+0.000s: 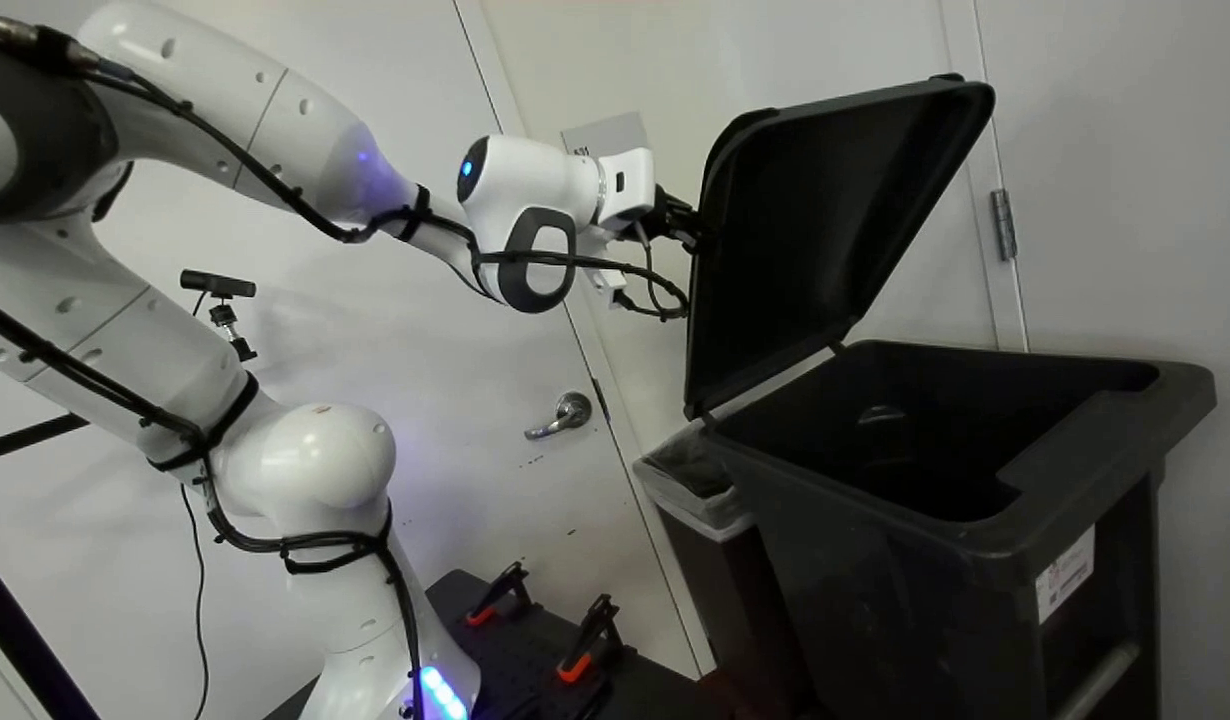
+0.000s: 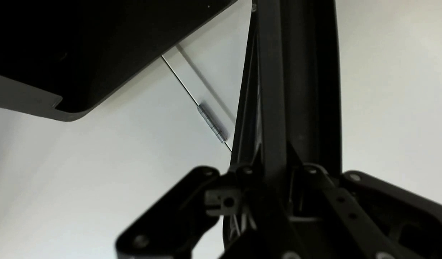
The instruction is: Close the lid on the dustbin to the right
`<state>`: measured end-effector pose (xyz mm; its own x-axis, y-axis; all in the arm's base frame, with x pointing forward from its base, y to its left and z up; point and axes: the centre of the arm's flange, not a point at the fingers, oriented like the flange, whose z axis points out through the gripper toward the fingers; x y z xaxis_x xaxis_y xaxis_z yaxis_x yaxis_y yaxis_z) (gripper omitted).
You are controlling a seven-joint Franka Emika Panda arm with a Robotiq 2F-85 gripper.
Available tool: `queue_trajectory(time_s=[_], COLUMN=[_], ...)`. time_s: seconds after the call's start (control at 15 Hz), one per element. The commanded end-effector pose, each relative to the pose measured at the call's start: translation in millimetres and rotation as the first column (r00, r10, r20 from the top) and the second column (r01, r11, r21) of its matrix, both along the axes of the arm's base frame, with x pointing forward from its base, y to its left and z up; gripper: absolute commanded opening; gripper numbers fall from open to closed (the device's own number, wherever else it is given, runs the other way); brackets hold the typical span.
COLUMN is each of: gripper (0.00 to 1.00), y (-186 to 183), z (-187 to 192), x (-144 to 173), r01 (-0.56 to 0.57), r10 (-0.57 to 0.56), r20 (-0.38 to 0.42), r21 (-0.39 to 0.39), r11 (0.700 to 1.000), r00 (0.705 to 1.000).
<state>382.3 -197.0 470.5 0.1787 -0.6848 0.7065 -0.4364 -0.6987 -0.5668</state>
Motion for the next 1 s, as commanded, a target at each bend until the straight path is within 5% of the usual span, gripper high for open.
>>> queue_trajectory(time_s=[0.0, 0.13, 0.33, 0.93], gripper=[0.11, 0.03, 0.03, 0.03], y=[0.7, 4.9, -14.6, -97.2], z=[1.2, 3.7, -7.4, -120.6], x=[0.2, 1.8, 2.1, -18.1], r01=[-0.002, -0.012, 0.004, 0.066], r10=[0.002, 0.012, -0.005, -0.080], r20=[0.001, 0.003, 0.026, 0.028], r21=[-0.004, -0.014, 0.022, 0.337], r11=[1.000, 1.000, 1.000, 0.939], r00=[1.000, 1.000, 1.000, 0.996])
